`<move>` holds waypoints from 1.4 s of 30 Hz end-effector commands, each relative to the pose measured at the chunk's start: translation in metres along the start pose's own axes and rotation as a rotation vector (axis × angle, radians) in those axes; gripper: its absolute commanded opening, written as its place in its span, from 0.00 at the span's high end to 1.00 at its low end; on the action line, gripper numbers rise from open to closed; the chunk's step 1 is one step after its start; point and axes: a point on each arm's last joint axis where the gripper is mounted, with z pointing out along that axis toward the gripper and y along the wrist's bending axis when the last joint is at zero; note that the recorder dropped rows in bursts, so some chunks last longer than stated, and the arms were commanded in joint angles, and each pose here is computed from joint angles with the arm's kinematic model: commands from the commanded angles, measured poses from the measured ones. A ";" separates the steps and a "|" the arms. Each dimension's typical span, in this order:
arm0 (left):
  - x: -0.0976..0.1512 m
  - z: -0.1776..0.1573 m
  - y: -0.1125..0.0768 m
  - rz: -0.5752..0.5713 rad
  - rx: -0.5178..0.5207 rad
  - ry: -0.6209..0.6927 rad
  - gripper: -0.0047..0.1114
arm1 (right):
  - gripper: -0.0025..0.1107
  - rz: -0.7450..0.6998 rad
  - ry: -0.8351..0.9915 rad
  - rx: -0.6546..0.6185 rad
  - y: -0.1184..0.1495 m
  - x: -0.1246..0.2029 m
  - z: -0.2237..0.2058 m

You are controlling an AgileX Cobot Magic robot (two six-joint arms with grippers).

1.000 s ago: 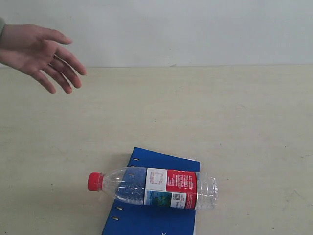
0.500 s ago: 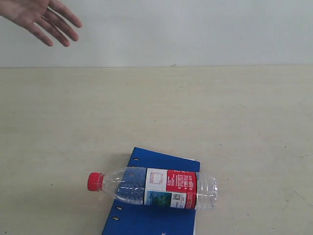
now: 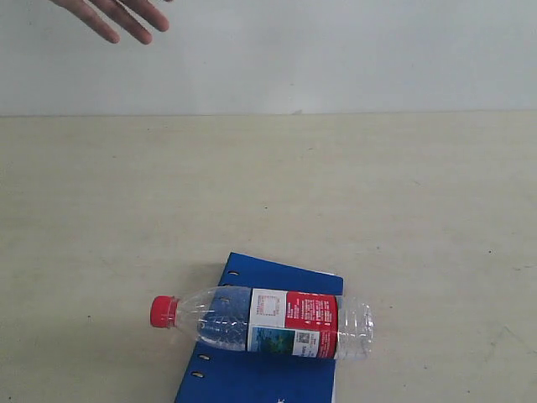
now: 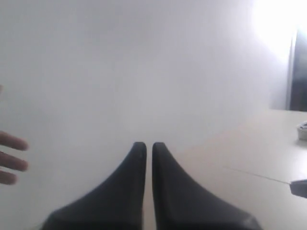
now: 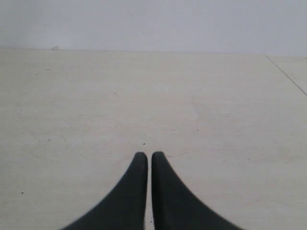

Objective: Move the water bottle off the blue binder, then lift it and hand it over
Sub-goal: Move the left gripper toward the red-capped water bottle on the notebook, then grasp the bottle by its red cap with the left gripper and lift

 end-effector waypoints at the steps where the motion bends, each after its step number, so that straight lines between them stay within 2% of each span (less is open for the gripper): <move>1: 0.016 0.025 0.025 -0.012 0.044 0.128 0.92 | 0.98 -0.001 -0.010 0.003 0.000 -0.001 0.000; 4: 0.039 0.038 0.049 -0.043 -0.097 0.247 0.92 | 0.98 -0.001 -0.010 0.003 0.000 -0.001 0.000; 6: 0.055 0.047 0.058 -0.049 -0.147 0.333 0.92 | 0.98 -0.001 -0.010 0.003 0.000 -0.001 0.000; 8: 0.064 0.058 0.068 -0.052 -0.243 0.403 0.92 | 0.98 -0.001 -0.010 0.003 0.000 -0.001 0.000; 10: 0.065 0.071 0.082 -0.063 -0.411 0.509 0.92 | 0.98 -0.001 -0.010 0.003 0.000 -0.001 0.000; 11: 0.065 0.079 0.085 -0.060 -0.462 0.563 0.92 | 0.98 -0.001 -0.010 0.003 0.000 -0.001 0.000; 14: 0.058 0.105 0.091 0.033 -0.604 0.730 0.92 | 0.98 -0.001 -0.010 0.003 0.000 -0.001 0.000; 17: 0.061 0.136 0.082 0.240 -0.597 0.977 0.92 | 0.98 -0.001 -0.010 0.003 0.000 -0.001 0.000; 18: 0.067 0.144 0.079 0.316 -0.582 1.120 0.92 | 0.98 -0.001 -0.010 0.003 0.000 -0.001 0.000; 20: 0.080 0.159 0.073 0.434 -0.492 1.408 0.92 | 0.98 -0.001 -0.010 0.003 0.000 -0.001 0.000; 21: 0.088 0.162 0.068 0.463 -0.404 1.542 0.92 | 0.98 -0.001 -0.010 0.003 0.000 -0.001 0.000; 22: 0.097 0.165 0.060 0.470 -0.259 1.637 0.92 | 0.98 -0.001 -0.010 0.003 0.000 -0.001 0.000; 23: 0.103 0.167 0.052 0.455 -0.117 1.668 0.92 | 0.98 -0.001 -0.010 0.003 0.000 -0.001 0.000; 24: 0.109 0.170 0.037 0.416 0.108 1.644 0.92 | 0.98 -0.001 -0.010 0.003 0.000 -0.001 0.000; 25: 0.110 0.174 0.028 0.393 0.244 1.590 0.92 | 0.98 -0.001 -0.010 0.003 0.000 -0.001 0.000; 26: 0.104 0.178 0.012 0.360 0.463 1.454 0.92 | 0.98 -0.001 -0.010 0.003 0.000 -0.001 0.000; 29: 0.100 0.177 0.007 0.373 0.531 1.415 0.91 | 0.98 -0.001 -0.010 0.003 0.000 -0.001 0.000; 31: 0.112 0.171 0.007 0.425 0.604 1.436 0.74 | 0.98 -0.001 -0.010 0.003 0.000 -0.001 0.000; 32: 0.126 0.166 0.005 0.468 0.678 1.451 0.49 | 0.98 -0.001 -0.010 0.003 0.000 -0.001 0.000; 33: 0.133 0.164 0.005 0.483 0.698 1.453 0.38 | 0.98 -0.001 -0.010 0.003 0.000 -0.001 0.000; 34: 0.149 0.158 0.005 0.508 0.725 1.474 0.16 | 0.98 -0.001 -0.010 0.003 0.000 -0.001 0.000; 35: 0.161 0.155 0.006 0.526 0.718 1.491 0.10 | 0.98 -0.001 -0.010 0.003 0.000 -0.001 0.000; 39: 0.181 0.160 0.007 0.541 0.646 1.440 0.14 | 0.98 -0.001 -0.010 0.003 0.000 -0.001 0.000; 42: 0.194 0.161 0.007 0.535 0.665 1.460 0.15 | 0.98 -0.001 -0.010 0.003 0.000 -0.001 0.000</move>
